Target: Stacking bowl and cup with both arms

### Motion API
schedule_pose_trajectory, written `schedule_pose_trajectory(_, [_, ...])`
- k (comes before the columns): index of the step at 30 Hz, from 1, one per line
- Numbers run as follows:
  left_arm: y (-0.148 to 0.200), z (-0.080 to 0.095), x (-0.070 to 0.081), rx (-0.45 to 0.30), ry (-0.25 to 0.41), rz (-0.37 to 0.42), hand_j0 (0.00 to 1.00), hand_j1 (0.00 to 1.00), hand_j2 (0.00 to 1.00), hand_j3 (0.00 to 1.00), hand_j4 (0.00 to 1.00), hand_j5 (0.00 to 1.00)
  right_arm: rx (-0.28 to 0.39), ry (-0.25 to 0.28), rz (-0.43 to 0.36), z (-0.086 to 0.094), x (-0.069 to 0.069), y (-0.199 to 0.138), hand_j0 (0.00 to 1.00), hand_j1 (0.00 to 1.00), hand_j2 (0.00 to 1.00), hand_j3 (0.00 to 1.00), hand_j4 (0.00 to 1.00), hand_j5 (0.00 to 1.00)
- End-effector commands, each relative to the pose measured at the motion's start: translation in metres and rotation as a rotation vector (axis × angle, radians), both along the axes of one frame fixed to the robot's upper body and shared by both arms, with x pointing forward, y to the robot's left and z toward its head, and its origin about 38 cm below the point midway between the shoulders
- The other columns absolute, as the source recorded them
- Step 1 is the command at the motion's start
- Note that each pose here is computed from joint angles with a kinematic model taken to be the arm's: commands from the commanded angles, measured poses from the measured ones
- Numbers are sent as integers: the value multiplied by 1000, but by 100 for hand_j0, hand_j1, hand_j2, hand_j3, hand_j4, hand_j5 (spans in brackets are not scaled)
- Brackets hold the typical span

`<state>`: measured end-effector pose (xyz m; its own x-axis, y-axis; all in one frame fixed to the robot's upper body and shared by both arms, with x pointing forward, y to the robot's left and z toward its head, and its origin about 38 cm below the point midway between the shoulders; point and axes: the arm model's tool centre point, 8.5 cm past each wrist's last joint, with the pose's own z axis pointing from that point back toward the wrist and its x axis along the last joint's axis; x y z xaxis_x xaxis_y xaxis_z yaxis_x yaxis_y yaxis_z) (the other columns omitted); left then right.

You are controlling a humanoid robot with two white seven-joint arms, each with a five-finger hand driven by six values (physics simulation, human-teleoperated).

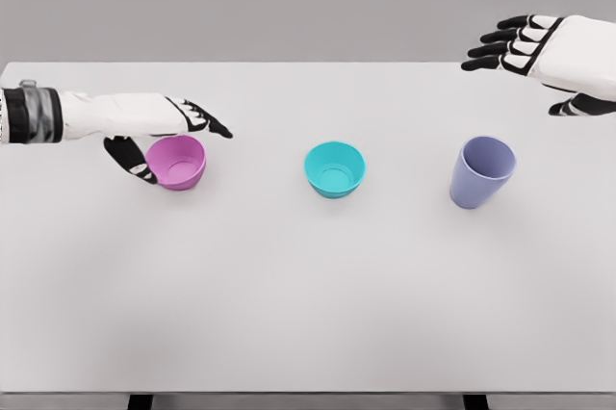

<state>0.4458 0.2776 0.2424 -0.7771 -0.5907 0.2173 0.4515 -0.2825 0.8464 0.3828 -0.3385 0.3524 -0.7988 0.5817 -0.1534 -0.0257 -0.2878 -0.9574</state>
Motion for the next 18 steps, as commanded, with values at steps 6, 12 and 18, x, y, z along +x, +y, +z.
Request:
schedule_pose_trajectory(6, [-3,-8,4,103,-50,-2,100,100,100,100,100,100,5,-5,-2,3,0,0,100,100,100,100,100,100])
schedule_pose_trajectory(12, [-5,-11,6,153,-79,-10,100,100,100,100,100,100,8,-9,-1,4,0,0,100,100,100,100,100,100])
schedule_pose_trajectory(18, [-6,-12,7,173,-92,-15,100,100,100,100,100,100,6,-9,-2,4,0,0,100,100,100,100,100,100])
